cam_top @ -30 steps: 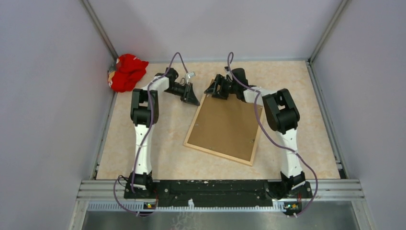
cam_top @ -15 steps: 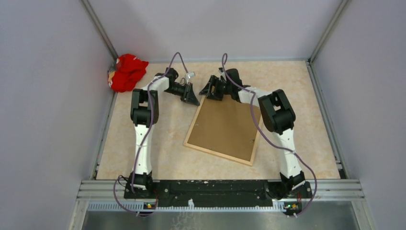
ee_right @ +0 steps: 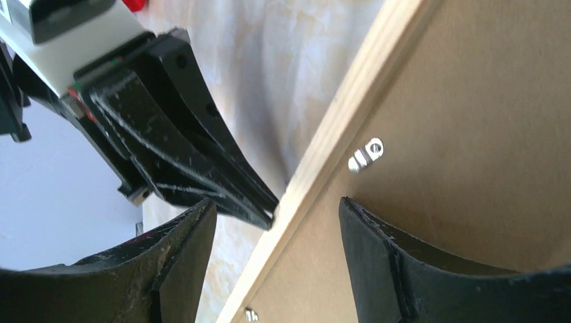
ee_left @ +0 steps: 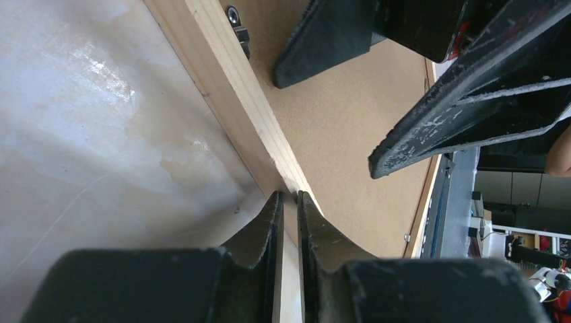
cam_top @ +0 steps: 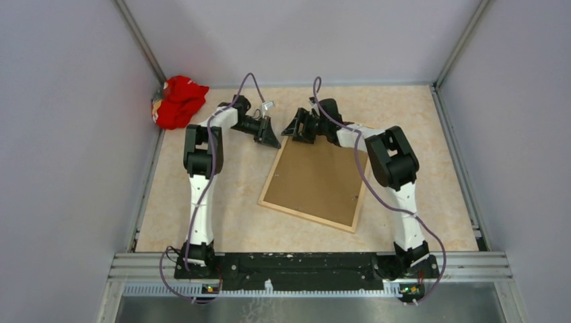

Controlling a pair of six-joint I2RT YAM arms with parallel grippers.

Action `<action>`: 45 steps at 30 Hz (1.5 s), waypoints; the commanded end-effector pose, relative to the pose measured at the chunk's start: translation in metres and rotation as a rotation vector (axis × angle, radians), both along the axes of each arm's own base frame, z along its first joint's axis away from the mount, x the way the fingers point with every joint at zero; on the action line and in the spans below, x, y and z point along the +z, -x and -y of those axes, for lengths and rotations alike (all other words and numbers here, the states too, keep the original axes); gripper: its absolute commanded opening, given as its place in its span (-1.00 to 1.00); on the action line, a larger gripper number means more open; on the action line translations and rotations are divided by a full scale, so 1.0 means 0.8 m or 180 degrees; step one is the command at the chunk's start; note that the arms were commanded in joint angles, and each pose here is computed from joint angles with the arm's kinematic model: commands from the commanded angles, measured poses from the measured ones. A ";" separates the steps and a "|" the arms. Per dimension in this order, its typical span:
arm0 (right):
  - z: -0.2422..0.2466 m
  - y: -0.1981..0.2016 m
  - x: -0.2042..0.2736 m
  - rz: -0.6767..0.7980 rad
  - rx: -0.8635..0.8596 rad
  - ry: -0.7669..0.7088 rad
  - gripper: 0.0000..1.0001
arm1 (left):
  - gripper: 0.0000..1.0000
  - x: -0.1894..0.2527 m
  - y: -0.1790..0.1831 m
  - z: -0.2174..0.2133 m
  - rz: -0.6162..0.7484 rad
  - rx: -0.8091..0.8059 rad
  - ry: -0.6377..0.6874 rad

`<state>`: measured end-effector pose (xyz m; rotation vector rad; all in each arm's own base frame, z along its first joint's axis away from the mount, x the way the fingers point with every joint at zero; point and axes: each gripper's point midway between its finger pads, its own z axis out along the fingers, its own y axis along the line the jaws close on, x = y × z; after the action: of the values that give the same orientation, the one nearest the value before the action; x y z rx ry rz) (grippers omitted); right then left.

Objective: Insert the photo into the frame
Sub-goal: Install the photo frame at the center of the board.

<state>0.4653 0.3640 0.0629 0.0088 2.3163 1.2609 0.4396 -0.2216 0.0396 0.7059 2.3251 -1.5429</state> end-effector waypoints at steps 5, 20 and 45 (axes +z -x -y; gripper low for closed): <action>0.025 0.007 -0.010 -0.0025 -0.0094 0.0193 0.36 | -0.68 -0.019 0.013 0.001 -0.0064 -0.0074 -0.0128; 0.025 -0.028 -0.006 0.0187 -0.0309 0.0263 0.32 | -0.69 -0.022 0.018 0.000 -0.0097 -0.0083 -0.0134; 0.016 -0.037 -0.025 0.0049 -0.0475 0.0145 0.24 | -0.71 -0.026 0.023 0.001 -0.0132 -0.0112 -0.0115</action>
<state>0.4849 0.3560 0.0622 0.0951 2.2742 1.1950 0.4388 -0.2214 0.0396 0.7201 2.3094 -1.5486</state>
